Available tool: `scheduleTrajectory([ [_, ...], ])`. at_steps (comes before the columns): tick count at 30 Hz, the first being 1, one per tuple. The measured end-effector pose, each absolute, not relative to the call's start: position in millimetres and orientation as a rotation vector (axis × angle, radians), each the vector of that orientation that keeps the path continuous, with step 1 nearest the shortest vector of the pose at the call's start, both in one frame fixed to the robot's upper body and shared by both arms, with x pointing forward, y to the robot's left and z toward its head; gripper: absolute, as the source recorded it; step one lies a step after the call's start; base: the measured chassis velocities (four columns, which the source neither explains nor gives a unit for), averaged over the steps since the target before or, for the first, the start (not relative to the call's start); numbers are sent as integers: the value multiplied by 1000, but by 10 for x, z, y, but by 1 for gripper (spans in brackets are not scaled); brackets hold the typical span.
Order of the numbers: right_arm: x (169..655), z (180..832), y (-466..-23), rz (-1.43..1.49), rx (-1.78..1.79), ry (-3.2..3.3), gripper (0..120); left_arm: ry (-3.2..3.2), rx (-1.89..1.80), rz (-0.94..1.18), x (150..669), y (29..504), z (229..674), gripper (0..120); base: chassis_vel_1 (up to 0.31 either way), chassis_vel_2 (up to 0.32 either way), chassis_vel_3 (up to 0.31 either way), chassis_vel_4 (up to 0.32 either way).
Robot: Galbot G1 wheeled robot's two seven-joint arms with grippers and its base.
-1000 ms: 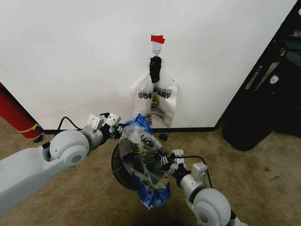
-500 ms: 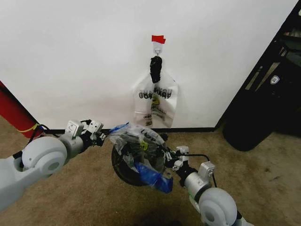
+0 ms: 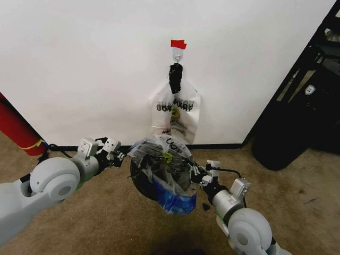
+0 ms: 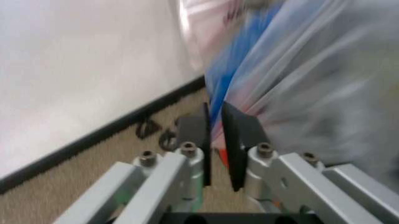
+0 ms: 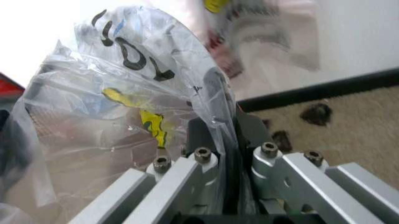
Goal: Pick up the garbage bag from the wall and place it over the trash bin.
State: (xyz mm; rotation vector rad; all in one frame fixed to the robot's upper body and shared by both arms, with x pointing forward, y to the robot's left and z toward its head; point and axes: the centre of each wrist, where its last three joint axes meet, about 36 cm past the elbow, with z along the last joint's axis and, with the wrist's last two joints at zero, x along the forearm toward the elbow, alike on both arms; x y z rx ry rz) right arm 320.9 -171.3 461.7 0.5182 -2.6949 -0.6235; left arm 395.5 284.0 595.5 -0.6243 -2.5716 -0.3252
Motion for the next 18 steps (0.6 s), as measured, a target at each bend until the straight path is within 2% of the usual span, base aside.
scheduleTrajectory([
  [1, 3215, 4606, -1714, -624, 505, -2692, 1, -2580, -628, -325, 3945, 2826, 5977, 18, 0, 0, 0, 0],
  [2, 3217, 4603, -1715, -624, 501, -2692, 1, -2582, -629, -325, 3941, 2821, 5985, 18, 0, 0, 0, 0],
  [3, 3225, 4585, -1724, -627, 477, -2687, 1, -2596, -638, -325, 3923, 2796, 6025, 28, 0, 0, 0, 0],
  [4, 3225, 4585, -1724, -627, 477, -2687, 1, -2596, -638, -325, 3923, 2796, 6025, 28, 0, 0, 0, 0],
  [8, 3251, 4537, -1740, -631, 436, -2677, 1, -2630, -658, -340, 3833, 2717, 6130, 43, 0, 0, 0, 0],
  [9, 3251, 4537, -1740, -631, 436, -2677, 1, -2630, -658, -340, 3833, 2717, 6130, 43, 0, 0, 0, 0],
  [10, 3256, 4525, -1750, -632, 423, -2676, 1, -2645, -658, -351, 3792, 2679, 6161, 51, 0, 0, 0, 0],
  [13, 3256, 4488, -1824, -635, 351, -2683, 1, -2746, -635, -392, 3668, 2531, 6209, 66, 0, 0, 0, 0],
  [14, 3256, 4488, -1824, -635, 351, -2683, 1, -2746, -635, -392, 3668, 2531, 6209, 66, 0, 0, 0, 0],
  [17, 3260, 4495, -1921, -652, 249, -2710, 1, -2742, -693, -197, 3398, 2252, 6213, 81, 0, 0, 0, 0],
  [18, 3260, 4495, -1921, -652, 249, -2710, 1, -2742, -693, -197, 3398, 2252, 6213, 81, 0, 0, 0, 0],
])
